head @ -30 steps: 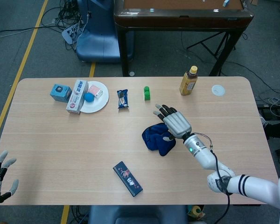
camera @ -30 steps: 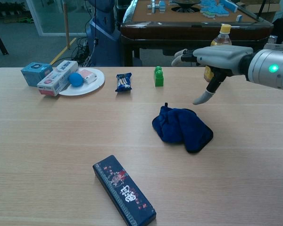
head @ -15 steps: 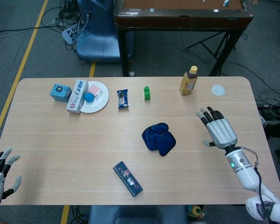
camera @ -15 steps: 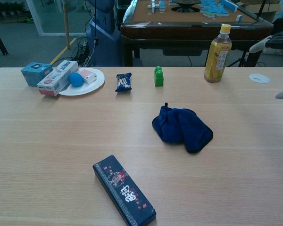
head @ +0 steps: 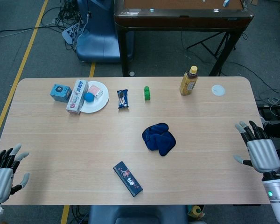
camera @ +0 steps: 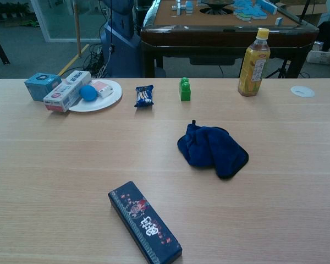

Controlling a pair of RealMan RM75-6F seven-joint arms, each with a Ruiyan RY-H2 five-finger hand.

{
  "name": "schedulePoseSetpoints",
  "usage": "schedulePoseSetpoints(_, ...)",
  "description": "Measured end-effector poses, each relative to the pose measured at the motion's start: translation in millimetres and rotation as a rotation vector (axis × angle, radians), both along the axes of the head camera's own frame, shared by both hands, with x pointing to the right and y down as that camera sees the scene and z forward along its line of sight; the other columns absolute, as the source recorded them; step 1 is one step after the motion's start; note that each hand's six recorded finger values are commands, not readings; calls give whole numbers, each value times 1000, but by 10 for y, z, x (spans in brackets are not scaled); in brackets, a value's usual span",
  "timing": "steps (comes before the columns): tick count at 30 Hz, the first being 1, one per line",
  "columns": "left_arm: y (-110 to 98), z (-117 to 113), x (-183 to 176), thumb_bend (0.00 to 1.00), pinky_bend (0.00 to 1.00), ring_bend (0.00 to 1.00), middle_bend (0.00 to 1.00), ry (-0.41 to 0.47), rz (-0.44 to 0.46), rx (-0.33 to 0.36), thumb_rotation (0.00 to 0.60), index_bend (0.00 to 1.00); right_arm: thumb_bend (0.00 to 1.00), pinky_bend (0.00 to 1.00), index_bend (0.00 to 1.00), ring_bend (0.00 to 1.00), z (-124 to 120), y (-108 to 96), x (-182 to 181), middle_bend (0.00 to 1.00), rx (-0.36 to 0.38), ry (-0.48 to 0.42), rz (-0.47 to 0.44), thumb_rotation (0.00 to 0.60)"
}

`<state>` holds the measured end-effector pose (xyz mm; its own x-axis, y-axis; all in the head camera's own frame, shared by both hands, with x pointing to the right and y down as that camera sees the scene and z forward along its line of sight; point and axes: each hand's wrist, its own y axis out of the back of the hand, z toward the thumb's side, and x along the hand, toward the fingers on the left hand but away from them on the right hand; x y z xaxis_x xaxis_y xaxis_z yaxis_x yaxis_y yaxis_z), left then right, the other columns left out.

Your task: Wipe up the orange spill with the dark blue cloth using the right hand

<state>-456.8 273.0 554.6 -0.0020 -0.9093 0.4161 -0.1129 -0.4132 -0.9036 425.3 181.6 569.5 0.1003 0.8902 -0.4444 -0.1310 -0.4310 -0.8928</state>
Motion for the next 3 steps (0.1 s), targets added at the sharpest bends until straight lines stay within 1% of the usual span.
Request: schedulePoseSetpoints(3, -7, 0, 5, 335, 0, 41, 1, 2, -1, 2, 600, 211, 121, 143, 0, 49, -67, 85, 70, 148, 26, -4, 11, 600)
